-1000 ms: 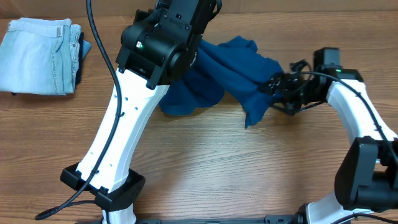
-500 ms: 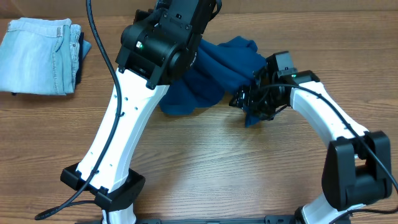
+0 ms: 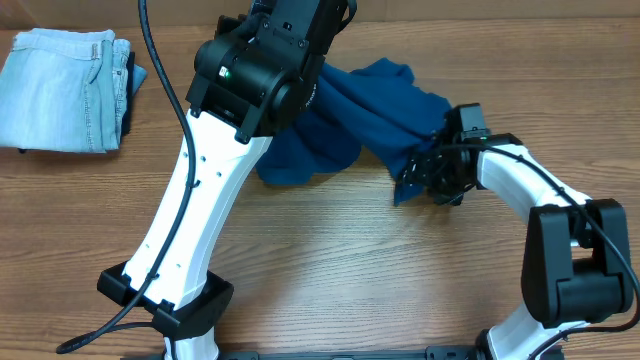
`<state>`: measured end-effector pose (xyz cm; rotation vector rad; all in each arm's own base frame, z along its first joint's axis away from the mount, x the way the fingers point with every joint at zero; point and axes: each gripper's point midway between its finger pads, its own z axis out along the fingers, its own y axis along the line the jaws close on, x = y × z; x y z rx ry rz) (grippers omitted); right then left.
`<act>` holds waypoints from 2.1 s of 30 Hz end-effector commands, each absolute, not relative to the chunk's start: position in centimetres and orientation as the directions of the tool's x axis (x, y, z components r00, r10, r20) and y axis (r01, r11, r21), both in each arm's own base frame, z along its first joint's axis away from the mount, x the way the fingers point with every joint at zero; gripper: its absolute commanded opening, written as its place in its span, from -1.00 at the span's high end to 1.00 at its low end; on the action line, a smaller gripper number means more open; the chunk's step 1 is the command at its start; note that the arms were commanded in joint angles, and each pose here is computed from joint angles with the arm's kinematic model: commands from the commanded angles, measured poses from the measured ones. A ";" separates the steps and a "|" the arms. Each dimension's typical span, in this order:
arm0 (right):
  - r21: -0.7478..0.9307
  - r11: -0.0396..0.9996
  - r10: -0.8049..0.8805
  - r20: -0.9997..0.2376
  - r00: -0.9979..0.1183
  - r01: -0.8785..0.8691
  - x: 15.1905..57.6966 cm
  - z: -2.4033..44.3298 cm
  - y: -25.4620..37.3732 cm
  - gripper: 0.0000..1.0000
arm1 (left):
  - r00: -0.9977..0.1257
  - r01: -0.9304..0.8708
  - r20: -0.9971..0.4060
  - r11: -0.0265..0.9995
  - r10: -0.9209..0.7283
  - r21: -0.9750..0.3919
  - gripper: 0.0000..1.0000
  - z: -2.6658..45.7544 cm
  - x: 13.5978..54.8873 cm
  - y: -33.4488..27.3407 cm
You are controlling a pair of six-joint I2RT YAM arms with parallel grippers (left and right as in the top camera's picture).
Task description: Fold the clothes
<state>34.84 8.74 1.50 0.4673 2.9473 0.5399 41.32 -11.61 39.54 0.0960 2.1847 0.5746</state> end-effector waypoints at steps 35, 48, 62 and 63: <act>0.021 0.998 -0.046 -0.306 -0.951 -0.055 34.8 3.0 13.0 -0.57 | -0.589 -0.180 -0.771 0.890 0.243 0.418 0.89 42.0 40.8 -10.3; -0.043 0.999 -0.042 -0.306 -0.951 -0.030 35.1 2.0 11.9 -0.42 | -0.589 -0.181 -0.771 0.890 0.243 0.418 0.87 42.0 40.8 -10.3; -0.085 0.996 -0.003 -0.279 -0.960 0.021 34.4 0.6 10.9 -0.12 | -0.589 -0.181 -0.771 0.890 0.243 0.418 0.86 42.0 40.8 -10.3; -0.086 0.996 -0.004 -0.276 -0.961 0.021 34.4 0.5 10.9 -0.21 | -0.589 -0.181 -0.771 0.890 0.243 0.418 0.86 42.0 40.8 -10.3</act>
